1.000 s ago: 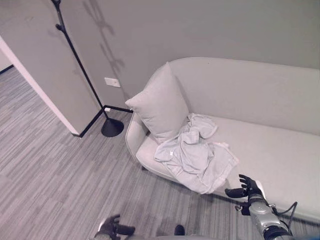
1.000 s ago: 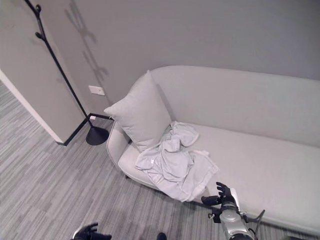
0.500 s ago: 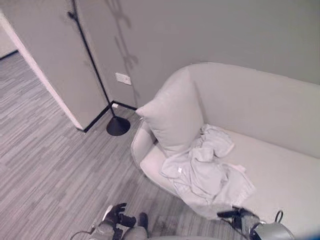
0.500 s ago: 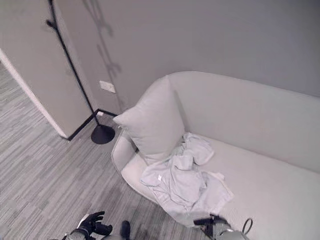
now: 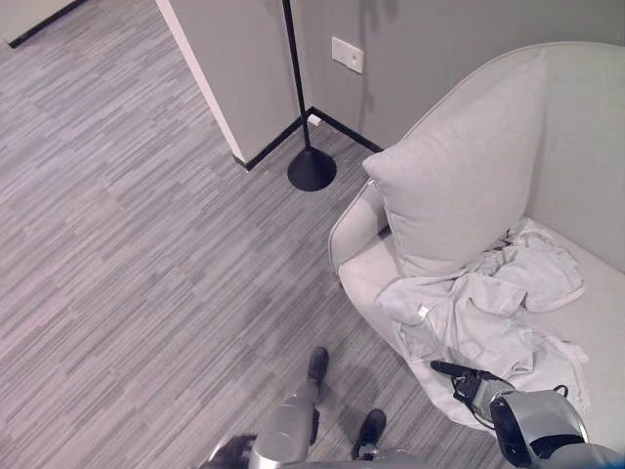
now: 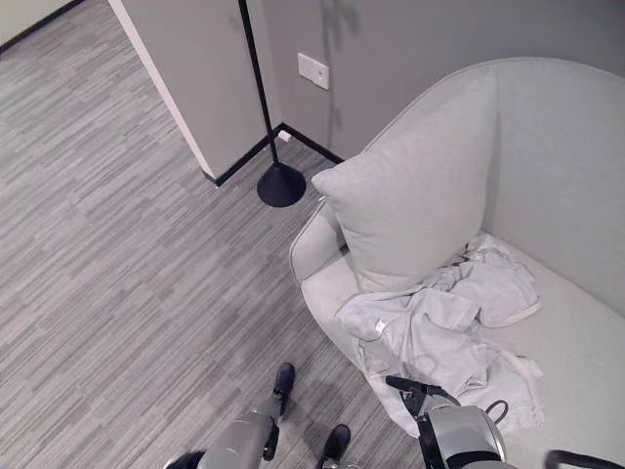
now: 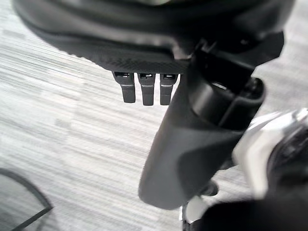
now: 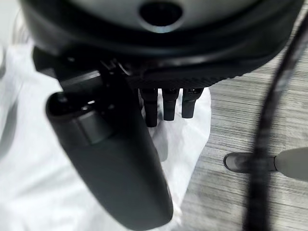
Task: Hang the clothes on the sofa on the clothes rack.
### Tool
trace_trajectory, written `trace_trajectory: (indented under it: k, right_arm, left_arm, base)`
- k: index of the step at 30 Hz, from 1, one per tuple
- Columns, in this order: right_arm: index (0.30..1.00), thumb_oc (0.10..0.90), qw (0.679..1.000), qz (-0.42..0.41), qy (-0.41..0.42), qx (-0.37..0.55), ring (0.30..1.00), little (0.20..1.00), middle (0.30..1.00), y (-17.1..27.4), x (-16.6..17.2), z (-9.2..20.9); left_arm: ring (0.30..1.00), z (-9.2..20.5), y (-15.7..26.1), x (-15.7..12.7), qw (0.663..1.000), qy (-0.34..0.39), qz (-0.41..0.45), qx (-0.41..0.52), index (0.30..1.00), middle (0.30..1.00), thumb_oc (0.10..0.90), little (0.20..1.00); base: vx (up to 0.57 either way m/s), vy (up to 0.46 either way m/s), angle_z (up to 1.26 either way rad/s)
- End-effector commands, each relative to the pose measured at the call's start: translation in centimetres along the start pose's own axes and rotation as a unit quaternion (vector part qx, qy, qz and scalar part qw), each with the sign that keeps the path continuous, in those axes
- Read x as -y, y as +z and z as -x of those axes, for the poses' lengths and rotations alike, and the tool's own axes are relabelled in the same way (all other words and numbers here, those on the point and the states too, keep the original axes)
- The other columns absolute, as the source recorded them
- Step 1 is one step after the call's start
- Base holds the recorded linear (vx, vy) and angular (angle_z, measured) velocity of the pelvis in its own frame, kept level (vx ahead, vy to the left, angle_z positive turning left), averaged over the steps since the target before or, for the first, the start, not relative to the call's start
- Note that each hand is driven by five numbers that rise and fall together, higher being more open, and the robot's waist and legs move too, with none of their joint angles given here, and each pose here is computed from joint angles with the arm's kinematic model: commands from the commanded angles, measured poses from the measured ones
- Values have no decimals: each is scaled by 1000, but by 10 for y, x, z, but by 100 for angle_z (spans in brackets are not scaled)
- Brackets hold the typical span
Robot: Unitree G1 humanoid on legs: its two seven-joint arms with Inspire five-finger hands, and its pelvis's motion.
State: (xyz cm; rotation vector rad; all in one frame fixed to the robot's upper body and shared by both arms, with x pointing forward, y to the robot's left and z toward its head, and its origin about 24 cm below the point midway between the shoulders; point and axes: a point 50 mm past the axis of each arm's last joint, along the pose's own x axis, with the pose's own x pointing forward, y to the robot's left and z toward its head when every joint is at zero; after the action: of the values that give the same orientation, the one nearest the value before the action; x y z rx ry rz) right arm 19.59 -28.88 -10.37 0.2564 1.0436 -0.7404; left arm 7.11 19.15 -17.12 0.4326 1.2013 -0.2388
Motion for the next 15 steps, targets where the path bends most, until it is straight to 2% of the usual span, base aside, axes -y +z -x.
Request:
trace_trajectory:
  k: [1, 3, 4, 5, 6, 9, 10, 13, 15]
  right_arm:
    - [900, 800, 997, -71, -41, -5, 900, 900, 900, 9, 11, 1]
    - [900, 800, 995, -96, -30, -9, 900, 900, 900, 10, 5, 2]
    - [740, 693, 993, -115, -16, -14, 740, 740, 740, 10, 0, 2]
    - [455, 504, 990, -141, 4, -18, 455, 455, 455, 11, -8, 4]
    - [300, 400, 984, -172, 31, -11, 300, 300, 300, 18, -18, 6]
    - [300, 400, 971, -222, 93, 16, 300, 300, 300, 36, -42, 12]
    - [300, 400, 951, -279, 125, 41, 300, 300, 300, 54, -53, 18]
    - [300, 400, 925, -347, 145, 56, 300, 300, 300, 64, -65, 23]
    - [300, 400, 923, -352, 148, 56, 300, 300, 300, 62, -68, 24]
  left_arm:
    - [900, -8, 63, -2, 996, 12, -18, 92, 900, 900, 800, 900]
    - [900, -7, 72, -2, 993, 9, -35, 109, 900, 900, 800, 900]
    - [900, -7, 78, -3, 992, 7, -48, 119, 900, 900, 800, 900]
    - [900, -7, 82, -3, 991, 4, -52, 127, 900, 900, 800, 900]
    - [900, -7, 87, -5, 989, 5, -53, 136, 900, 900, 800, 900]
    - [900, -6, 96, -12, 987, 13, -43, 156, 900, 900, 800, 900]
    - [900, -3, 108, -14, 982, 12, -28, 186, 900, 900, 800, 900]
    - [900, -4, 105, -17, 984, 21, -22, 175, 900, 900, 800, 900]
    - [900, -4, 105, -17, 984, 23, -21, 174, 900, 900, 800, 900]
  base:
    - [37, -22, 12]
    - [8, -14, 13]
    - [-3, -20, 13]
    - [-8, -16, 16]
    - [-17, -4, 12]
    - [-16, 9, -4]
    - [-18, 23, -9]
    - [-10, 0, -22]
    - [1, -5, -10]
